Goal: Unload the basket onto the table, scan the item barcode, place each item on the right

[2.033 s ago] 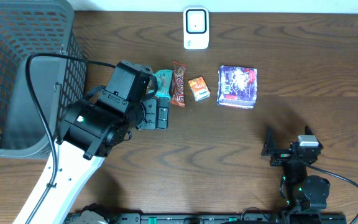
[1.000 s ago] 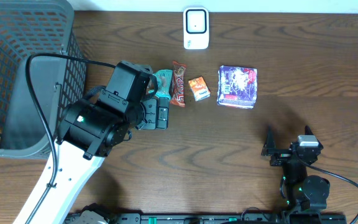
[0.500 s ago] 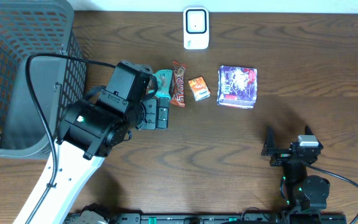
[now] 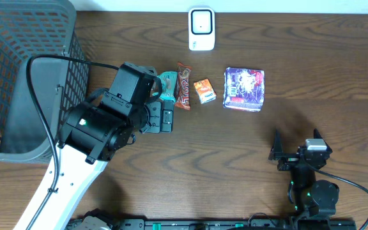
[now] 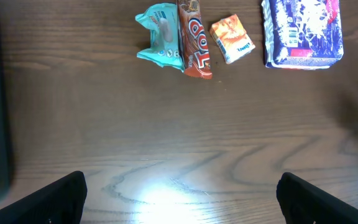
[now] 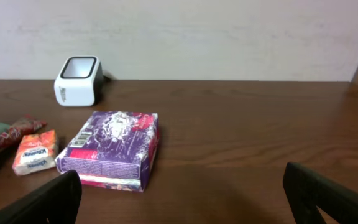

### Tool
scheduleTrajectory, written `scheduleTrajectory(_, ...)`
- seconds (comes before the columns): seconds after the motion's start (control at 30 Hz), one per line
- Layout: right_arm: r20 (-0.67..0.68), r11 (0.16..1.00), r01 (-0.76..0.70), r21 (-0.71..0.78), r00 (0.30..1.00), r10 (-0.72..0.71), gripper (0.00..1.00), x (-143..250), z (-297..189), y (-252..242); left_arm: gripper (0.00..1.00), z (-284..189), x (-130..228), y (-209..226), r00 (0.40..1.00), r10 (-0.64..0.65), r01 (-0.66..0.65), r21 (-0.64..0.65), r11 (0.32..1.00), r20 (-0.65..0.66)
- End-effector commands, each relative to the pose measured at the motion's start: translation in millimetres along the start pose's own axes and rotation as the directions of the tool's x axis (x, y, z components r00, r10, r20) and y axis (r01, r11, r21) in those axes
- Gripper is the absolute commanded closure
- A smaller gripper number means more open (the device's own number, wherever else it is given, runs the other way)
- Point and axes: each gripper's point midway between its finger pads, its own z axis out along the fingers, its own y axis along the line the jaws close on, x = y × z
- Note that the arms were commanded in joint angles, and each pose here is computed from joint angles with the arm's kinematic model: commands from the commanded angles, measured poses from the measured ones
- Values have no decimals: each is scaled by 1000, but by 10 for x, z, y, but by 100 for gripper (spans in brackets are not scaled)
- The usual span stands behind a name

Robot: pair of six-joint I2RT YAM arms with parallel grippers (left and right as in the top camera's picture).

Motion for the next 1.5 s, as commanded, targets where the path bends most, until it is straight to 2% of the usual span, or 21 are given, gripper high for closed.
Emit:
scheduleTrajectory(0.0, -1, 999, 34, 4, 999, -34, 1, 12, 1, -1, 2, 11, 38, -16, 1000, 3, -2, 7, 1000, -13)
scheduleTrajectory(0.1, 16, 1000, 29, 1, 999, -29, 1, -31, 1, 6, 2, 11, 38, -16, 1000, 3, -2, 7, 1000, -13)
scheduleTrajectory(0.13, 57, 1000, 5, -28, 998, -3, 1, -130, -4, 54, 2, 11, 38, -16, 1000, 3, -2, 7, 1000, -13)
scheduleTrajectory(0.17, 94, 988, -72, -135, 992, 85, 1, -247, -27, 225, 2, 11, 38, -16, 1000, 3, -2, 7, 1000, -13)
scheduleTrajectory(0.23, 48, 885, -232, -404, 961, 274, 1, -372, -158, 654, 2, 11, 38, -16, 1000, 3, -2, 7, 1000, -13)
scheduleTrajectory(0.27, 35, 838, -261, -480, 948, 316, 1, -446, -226, 772, 2, 11, 38, -16, 1000, 3, -2, 7, 1000, -13)
scheduleTrajectory(0.33, 27, 765, -295, -572, 926, 377, 1, -597, -337, 901, 2, 11, 38, -16, 1000, 3, -2, 7, 1000, -13)
scheduleTrajectory(0.4, 86, 730, -302, -613, 893, 442, 1, -848, -424, 899, 2, 11, 38, -16, 1000, 3, -2, 7, 1000, -13)
scheduleTrajectory(0.5, 294, 742, -201, -640, 828, 478, 1, -1328, -640, 810, 2, 11, 38, -16, 1000, 3, -2, 7, 1000, -13)
scheduleTrajectory(0.6, 508, 789, -149, -596, 691, 514, 1, -1801, -911, 575, 2, 11, 38, -16, 1000, 3, -2, 7, 1000, -13)
scheduleTrajectory(0.67, 582, 815, -178, -551, 618, 528, 1, -2066, -1030, 402, 2, 11, 38, -16, 1000, 3, -2, 7, 1000, -13)
scheduleTrajectory(0.77, 621, 861, -155, -484, 632, 463, 1, -2379, -1078, 350, 2, 11, 38, -16, 1000, 3, -2, 7, 1000, -13)
scheduleTrajectory(0.9, 613, 928, 15, -374, 754, 235, 1, -2813, -891, 483, 2, 11, 38, -16, 1000, 3, -2, 7, 1000, -13)
scheduleTrajectory(1.0, 506, 933, 66, -352, 853, 130, 0, -3026, -527, 553, 2, 11, 38, -16, 1000, 3, -2, 7, 1000, -13)
scheduleTrajectory(1.1, 230, 935, 30, -353, 972, 56, 1, -2964, 81, 575, 2, 11, 38, -16, 1000, 3, -2, 7, 1000, -13)
scheduleTrajectory(1.17, 11, 930, -23, -366, 1000, 29, 1, -2791, 380, 602, 2, 11, 38, -16, 1000, 3, -2, 7, 1000, -13)
scheduleTrajectory(1.23, -203, 925, -102, -366, 979, 27, 1, -2597, 577, 625, 2, 11, 38, -16, 1000, 3, -2, 7, 1000, -13)
scheduleTrajectory(1.3, -406, 901, -204, -383, 913, 34, 1, -2410, 802, 718, 2, 11, 38, -16, 1000, 3, -2, 7, 1000, -13)
scheduleTrajectory(1.37, -512, 875, -291, -387, 857, 58, 1, -2250, 912, 802, 2, 11, 38, -16, 1000, 3, -2, 7, 1000, -13)
scheduleTrajectory(1.47, -656, 879, -349, -324, 753, 58, 1, -1743, 1200, 794, 2, 11, 38, -16, 1000, 3, -2, 7, 1000, -13)
